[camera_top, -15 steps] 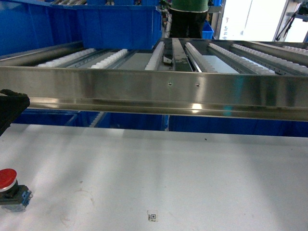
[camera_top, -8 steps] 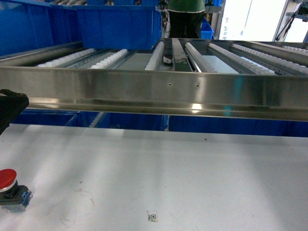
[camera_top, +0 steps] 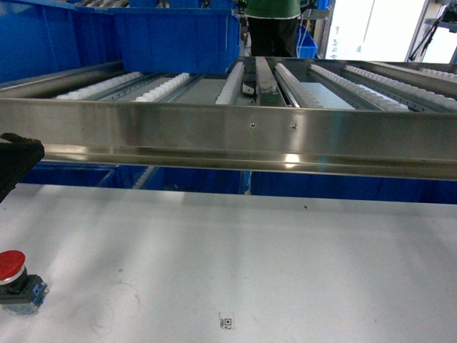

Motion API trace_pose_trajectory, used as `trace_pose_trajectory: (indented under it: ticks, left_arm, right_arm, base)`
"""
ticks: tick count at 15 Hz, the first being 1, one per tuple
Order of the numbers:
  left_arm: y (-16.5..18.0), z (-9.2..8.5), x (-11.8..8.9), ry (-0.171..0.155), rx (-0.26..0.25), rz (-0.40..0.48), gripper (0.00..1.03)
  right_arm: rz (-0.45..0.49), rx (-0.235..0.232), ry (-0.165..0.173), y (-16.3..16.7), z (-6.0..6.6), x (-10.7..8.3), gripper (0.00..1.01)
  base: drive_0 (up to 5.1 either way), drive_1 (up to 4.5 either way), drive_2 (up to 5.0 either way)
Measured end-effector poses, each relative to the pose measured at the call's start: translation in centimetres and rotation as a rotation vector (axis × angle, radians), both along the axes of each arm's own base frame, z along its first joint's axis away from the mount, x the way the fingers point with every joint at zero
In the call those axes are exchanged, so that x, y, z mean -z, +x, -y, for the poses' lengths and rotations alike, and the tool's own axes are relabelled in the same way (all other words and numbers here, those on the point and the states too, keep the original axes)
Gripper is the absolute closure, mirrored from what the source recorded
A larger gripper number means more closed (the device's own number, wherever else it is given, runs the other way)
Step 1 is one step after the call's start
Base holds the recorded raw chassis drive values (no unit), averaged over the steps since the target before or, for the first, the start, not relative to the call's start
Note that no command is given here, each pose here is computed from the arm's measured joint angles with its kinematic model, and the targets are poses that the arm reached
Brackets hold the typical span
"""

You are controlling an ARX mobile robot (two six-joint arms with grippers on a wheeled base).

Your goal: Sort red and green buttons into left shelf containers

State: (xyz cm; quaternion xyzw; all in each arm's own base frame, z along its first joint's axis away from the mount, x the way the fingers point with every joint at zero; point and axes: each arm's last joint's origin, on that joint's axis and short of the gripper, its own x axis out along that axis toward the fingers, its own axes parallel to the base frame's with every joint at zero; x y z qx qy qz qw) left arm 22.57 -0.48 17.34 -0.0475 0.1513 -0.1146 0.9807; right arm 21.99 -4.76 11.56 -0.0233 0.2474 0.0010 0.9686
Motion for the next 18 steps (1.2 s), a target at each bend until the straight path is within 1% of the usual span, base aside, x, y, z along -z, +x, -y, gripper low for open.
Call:
trace_pose_trajectory:
  ticks: [2,4,5,7,9,10,13,14,16,17,18]
  left_arm:
    - [0.0,0.0,0.0,0.0,0.0,0.0,0.05]
    - [0.0,0.0,0.0,0.0,0.0,0.0,0.05]
    - [0.0,0.0,0.0,0.0,0.0,0.0,0.05]
    - [0.0,0.0,0.0,0.0,0.0,0.0,0.05]
    - [0.0,0.0,0.0,0.0,0.0,0.0,0.05]
    - [0.0,0.0,0.0,0.0,0.0,0.0,0.05]
    - [0.0,0.0,0.0,0.0,0.0,0.0,0.05]
    - [0.1,-0.1,0.3,0.009,-0.03,-0.013,0.05]
    - [0.7,-0.5,1.6,0.042,-0.116,-0.058,0.05]
    - [0.9,-0.8,2.1,0.064,-0.161,-0.075,0.05]
    - [1.2,-0.9,2.5,0.081,-0.193,-0.106,0.05]
  right_arm:
    - [0.029,-0.014,0.014,-2.9,-1.1,-1.3,0.66]
    - [0.037,-0.014,0.018,-3.5,-1.3,-1.6,0.66]
    - [0.055,-0.012,0.025,-4.3,-1.5,-2.2,0.66]
    - [0.126,-0.026,0.014,-6.7,-2.2,-4.3,0.66]
    - [0.159,-0.061,0.006,-8.6,-3.1,-4.6,0.66]
    - [0.172,-0.059,0.002,-8.6,-3.1,-4.7,0.66]
    - [0.164,-0.054,0.002,-8.6,-3.1,-4.6,0.67]
    - [0.164,-0.054,0.002,-8.6,-3.1,-4.6,0.67]
    - [0.165,-0.054,0.002,-8.6,-3.1,-4.6,0.67]
    - [0.165,-0.054,0.002,-8.6,-3.1,-4.6,0.67]
    - [0.164,-0.054,0.002,-8.6,-3.1,-4.6,0.67]
  base:
    - [0.0,0.0,0.0]
    - [0.0,0.0,0.0]
    - [0.0,0.0,0.0]
    - [0.0,0.0,0.0]
    - [0.0,0.0,0.0]
    - [0.0,0.0,0.0]
    - [0.0,0.0,0.0]
    - [0.0,0.0,0.0]
    - [0.0,0.0,0.0]
    - [0.0,0.0,0.0]
    - [0.0,0.0,0.0]
